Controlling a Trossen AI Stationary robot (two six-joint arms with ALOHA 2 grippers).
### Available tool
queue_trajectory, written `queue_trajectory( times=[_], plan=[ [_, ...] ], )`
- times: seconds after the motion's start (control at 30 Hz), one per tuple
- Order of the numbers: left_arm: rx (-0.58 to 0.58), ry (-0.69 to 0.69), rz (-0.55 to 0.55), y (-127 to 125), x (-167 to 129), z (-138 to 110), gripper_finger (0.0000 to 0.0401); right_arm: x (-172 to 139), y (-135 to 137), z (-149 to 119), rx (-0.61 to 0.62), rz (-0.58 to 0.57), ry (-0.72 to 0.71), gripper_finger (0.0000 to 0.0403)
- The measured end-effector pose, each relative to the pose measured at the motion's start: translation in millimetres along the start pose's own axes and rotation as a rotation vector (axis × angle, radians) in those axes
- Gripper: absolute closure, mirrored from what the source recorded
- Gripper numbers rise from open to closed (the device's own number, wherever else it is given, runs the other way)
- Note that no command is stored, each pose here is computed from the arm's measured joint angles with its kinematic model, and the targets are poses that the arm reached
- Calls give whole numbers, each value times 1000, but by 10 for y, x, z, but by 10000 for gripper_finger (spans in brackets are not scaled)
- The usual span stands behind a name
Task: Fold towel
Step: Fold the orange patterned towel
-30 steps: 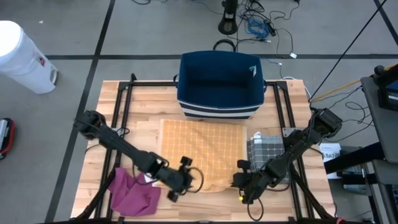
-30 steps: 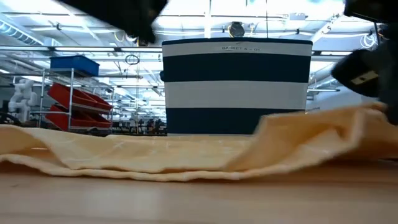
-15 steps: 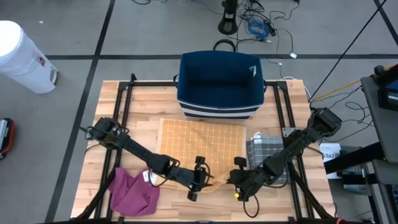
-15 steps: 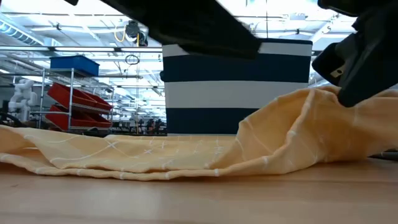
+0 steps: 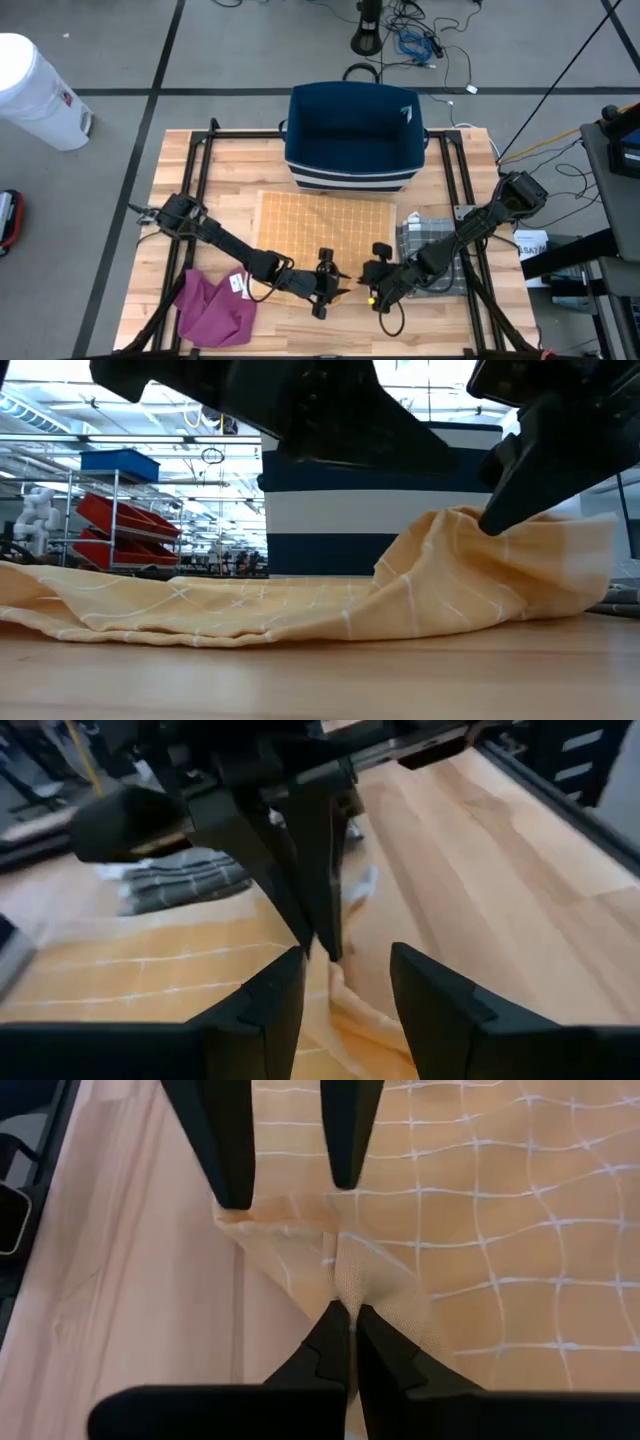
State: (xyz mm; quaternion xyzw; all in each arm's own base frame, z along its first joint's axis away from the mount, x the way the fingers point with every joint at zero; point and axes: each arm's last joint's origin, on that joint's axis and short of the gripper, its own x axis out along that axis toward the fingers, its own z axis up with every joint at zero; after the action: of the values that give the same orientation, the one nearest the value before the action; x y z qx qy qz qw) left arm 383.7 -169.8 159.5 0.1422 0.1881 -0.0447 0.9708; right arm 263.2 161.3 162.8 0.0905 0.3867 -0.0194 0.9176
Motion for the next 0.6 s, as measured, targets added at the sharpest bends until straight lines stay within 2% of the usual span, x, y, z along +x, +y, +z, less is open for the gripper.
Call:
queue_trajectory(
  times=[0.23, 0.33, 0.6],
  plan=[
    [21, 45, 18, 96, 78, 65, 196, 20, -22, 76, 7, 14, -45, 403],
    [-5, 67, -49, 133, 103, 56, 181, 20, -10, 119, 6, 34, -79, 403],
    [-12, 122, -57, 158, 107, 3, 176, 21, -8, 128, 3, 40, -85, 403]
  ],
)
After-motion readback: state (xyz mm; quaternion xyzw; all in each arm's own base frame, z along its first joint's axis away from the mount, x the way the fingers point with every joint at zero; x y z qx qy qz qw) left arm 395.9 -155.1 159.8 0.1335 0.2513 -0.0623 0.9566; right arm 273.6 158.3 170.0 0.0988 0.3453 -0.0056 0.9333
